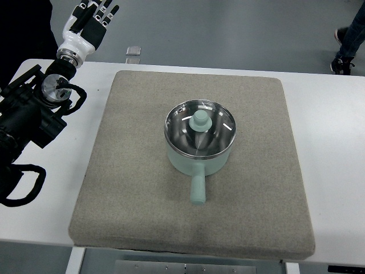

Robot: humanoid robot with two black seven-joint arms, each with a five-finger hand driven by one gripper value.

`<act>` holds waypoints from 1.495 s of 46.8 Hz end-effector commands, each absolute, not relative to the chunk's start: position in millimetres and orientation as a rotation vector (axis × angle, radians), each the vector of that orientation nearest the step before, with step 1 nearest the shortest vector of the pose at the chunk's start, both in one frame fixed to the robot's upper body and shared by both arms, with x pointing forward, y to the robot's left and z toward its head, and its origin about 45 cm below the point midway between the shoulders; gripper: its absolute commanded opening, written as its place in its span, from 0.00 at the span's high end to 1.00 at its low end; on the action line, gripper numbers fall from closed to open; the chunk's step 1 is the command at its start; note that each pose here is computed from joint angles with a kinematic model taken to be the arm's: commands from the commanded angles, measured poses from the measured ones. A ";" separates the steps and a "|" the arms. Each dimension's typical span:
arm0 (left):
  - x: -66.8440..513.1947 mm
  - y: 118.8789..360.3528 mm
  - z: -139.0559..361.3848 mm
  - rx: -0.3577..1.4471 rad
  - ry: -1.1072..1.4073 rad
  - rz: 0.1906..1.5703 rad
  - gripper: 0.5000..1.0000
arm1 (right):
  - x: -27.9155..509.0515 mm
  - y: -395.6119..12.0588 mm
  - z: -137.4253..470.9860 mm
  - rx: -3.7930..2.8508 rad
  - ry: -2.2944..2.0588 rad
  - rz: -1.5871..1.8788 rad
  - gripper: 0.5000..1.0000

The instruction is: Place lid left of pot with left hand

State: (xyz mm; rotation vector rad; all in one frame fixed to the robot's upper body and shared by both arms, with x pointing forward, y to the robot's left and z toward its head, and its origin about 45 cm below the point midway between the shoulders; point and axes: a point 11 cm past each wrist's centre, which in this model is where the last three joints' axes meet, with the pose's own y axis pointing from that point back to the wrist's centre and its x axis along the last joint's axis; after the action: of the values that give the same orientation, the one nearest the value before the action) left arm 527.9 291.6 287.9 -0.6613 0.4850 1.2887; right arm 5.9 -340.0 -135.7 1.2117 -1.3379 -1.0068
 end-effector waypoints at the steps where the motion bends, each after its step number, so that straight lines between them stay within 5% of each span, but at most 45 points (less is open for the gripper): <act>1: 527.9 292.1 287.7 -0.663 0.486 1.290 0.01 | 5.9 -340.0 -135.7 1.212 -1.338 -1.007 0.15; 70: 531.3 288.8 285.3 -0.577 0.459 1.349 0.01 | 5.9 -340.0 -135.7 1.212 -1.338 -1.007 0.15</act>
State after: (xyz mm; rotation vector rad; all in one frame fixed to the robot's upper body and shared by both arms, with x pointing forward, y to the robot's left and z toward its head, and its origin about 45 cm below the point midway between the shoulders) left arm 530.8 288.5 287.1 -0.6013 0.4628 1.3307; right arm 5.9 -340.0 -135.7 1.2118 -1.3380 -1.0067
